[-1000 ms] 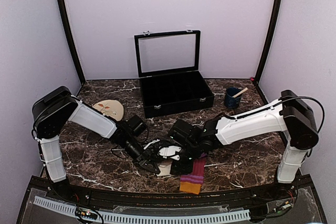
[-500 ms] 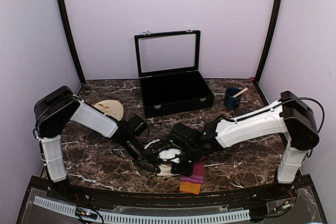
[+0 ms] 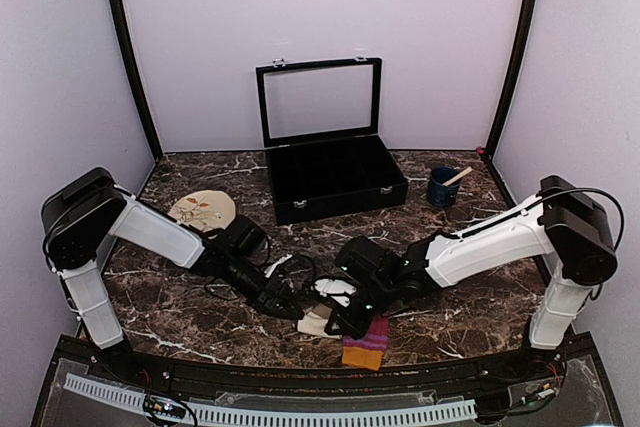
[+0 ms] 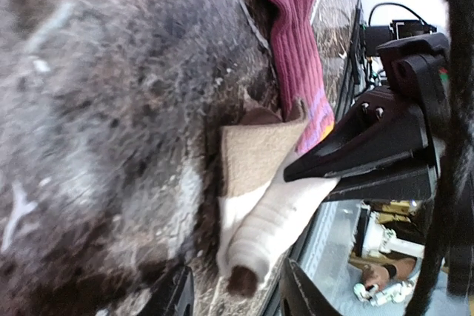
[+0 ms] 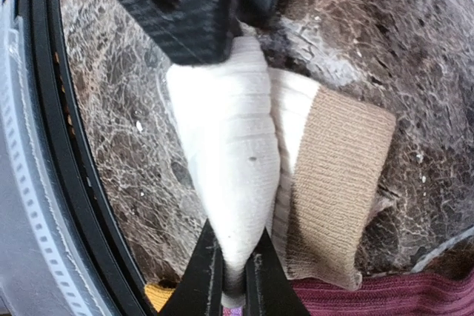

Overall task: Roll the socks
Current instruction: Roll the sock at the center of the board, then pick up the sock from the center of the board.

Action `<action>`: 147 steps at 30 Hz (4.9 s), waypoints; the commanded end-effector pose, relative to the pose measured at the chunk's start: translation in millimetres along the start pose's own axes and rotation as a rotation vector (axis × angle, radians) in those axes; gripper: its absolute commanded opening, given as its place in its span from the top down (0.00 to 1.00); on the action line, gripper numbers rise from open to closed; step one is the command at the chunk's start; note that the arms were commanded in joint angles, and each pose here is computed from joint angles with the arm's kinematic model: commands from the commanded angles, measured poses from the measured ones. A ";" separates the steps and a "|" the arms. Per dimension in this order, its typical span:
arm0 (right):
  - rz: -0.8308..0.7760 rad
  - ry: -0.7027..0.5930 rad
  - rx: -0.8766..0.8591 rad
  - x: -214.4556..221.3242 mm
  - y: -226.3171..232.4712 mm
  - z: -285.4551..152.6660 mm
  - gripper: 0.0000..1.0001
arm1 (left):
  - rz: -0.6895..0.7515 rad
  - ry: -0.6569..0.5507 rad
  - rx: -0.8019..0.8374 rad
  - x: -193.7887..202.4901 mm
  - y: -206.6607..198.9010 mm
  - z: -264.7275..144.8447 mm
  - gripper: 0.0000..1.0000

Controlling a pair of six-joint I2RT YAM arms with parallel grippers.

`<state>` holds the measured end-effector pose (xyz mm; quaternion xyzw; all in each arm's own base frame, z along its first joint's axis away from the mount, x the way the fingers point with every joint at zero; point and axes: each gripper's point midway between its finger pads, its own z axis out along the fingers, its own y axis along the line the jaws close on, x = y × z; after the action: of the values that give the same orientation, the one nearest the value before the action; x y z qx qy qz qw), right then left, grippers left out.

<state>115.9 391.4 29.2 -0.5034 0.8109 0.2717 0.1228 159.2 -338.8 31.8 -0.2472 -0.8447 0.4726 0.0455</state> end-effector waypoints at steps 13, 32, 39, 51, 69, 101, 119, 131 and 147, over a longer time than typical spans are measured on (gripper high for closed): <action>0.371 -0.044 -0.182 24.3 -1.3 -1.0 1.00 | 0.266 -0.227 -0.116 -21.8 -33.4 -27.4 0.57; 0.486 -0.045 -0.281 34.6 -2.3 1.7 1.00 | 0.480 -0.054 -0.352 6.7 -28.0 15.0 0.45; 0.484 -0.027 -0.292 36.6 -2.5 4.2 1.00 | 0.700 -0.025 -0.536 5.4 -29.8 19.0 0.44; 0.489 -0.015 -0.306 34.9 -4.7 5.2 1.00 | 1.037 -0.033 -0.716 3.1 -37.3 17.5 0.44; 0.487 -0.003 -0.327 30.3 -2.4 6.0 1.00 | 1.230 0.040 -0.738 7.0 -34.9 31.2 0.48; 0.425 0.019 -0.271 10.2 -18.8 -8.4 0.56 | 0.940 0.165 -0.748 32.4 1.1 19.6 1.00; 0.384 -0.088 -0.124 9.5 -43.3 -34.0 0.53 | 0.767 0.345 -0.467 39.6 -26.1 30.2 1.00; 0.306 -0.220 0.043 16.9 -49.4 -60.0 0.52 | 0.638 0.421 -0.323 36.9 -26.6 38.5 1.00; 0.064 -0.240 0.263 26.7 -13.6 -64.7 0.52 | 0.512 0.446 -0.207 30.1 -19.2 34.5 1.00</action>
<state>121.7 331.8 60.7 -0.3983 0.8471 0.2603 0.2367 122.5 -372.2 30.9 -0.5569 -0.7662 0.3179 0.0418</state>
